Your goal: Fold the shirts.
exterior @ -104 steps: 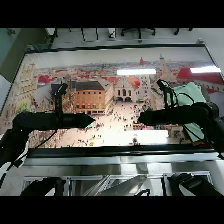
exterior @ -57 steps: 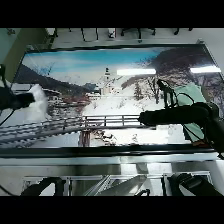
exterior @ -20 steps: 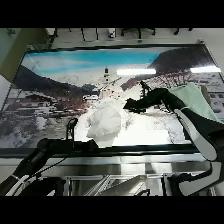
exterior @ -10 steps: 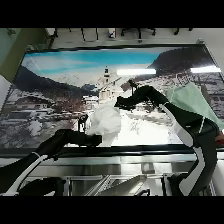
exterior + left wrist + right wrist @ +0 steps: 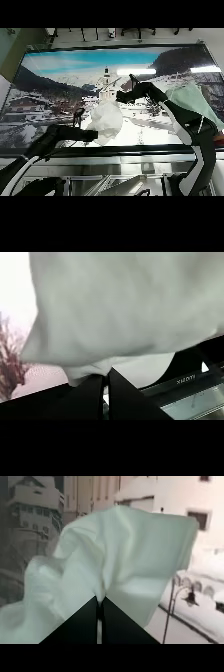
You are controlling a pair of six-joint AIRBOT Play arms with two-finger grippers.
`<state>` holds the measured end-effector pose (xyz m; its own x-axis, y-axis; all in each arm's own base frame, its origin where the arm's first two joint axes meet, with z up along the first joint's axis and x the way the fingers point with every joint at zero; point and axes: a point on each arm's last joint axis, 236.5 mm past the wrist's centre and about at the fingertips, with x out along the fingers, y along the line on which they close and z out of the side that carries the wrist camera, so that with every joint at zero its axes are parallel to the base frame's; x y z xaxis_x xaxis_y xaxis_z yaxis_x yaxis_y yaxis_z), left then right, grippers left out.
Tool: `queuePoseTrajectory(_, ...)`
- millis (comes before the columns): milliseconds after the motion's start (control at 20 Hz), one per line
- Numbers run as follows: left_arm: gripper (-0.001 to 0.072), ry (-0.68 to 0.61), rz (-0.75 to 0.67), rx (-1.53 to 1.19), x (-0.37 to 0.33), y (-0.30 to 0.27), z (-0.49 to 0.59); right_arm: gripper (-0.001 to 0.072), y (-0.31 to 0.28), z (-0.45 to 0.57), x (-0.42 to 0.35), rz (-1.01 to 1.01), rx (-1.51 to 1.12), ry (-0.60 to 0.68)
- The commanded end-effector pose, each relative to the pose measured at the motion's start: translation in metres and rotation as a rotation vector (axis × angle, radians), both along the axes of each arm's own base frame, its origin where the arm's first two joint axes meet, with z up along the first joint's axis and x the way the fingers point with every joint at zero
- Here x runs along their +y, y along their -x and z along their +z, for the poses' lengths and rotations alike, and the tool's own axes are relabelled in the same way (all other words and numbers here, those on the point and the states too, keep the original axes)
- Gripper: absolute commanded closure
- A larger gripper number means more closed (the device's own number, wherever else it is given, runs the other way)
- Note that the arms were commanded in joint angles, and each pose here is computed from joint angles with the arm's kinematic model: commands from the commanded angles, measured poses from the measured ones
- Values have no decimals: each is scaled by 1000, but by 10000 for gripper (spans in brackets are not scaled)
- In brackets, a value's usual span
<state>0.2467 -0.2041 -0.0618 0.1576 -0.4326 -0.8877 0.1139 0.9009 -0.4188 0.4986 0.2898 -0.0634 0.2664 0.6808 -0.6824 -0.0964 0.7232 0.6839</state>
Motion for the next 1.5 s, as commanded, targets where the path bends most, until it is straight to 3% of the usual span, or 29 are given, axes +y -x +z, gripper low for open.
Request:
queuePoseTrajectory(0, 690, 17, 86, -74, 40, -6, 47, 692, -25, 66, -5, 22, -152, -29)
queuePoseTrajectory(200, 690, 65, 247, -298, 91, -25, 125, 693, -18, 190, -25, 88, -386, -50)
queuePoseTrajectory(400, 690, 78, 348, -694, 134, -33, 278, 692, 43, 349, -53, 134, -734, -37)
queuePoseTrajectory(600, 690, 71, 406, -1065, 154, 5, 427, 692, 146, 481, -83, 137, -1108, 44)
queuePoseTrajectory(750, 690, 36, 433, -1152, 166, 6, 470, 692, 186, 514, -117, 64, -1222, 184)
queuePoseTrajectory(1000, 690, 11, 373, -927, 167, -70, 413, 692, 140, 437, -165, -64, -941, 406)
queuePoseTrajectory(1250, 690, -66, 217, -562, 141, -165, 272, 692, 78, 234, -157, 3, -441, 447)
queuePoseTrajectory(1450, 690, -79, 139, -295, 108, -210, 144, 692, 71, 81, -156, 53, -76, 480)
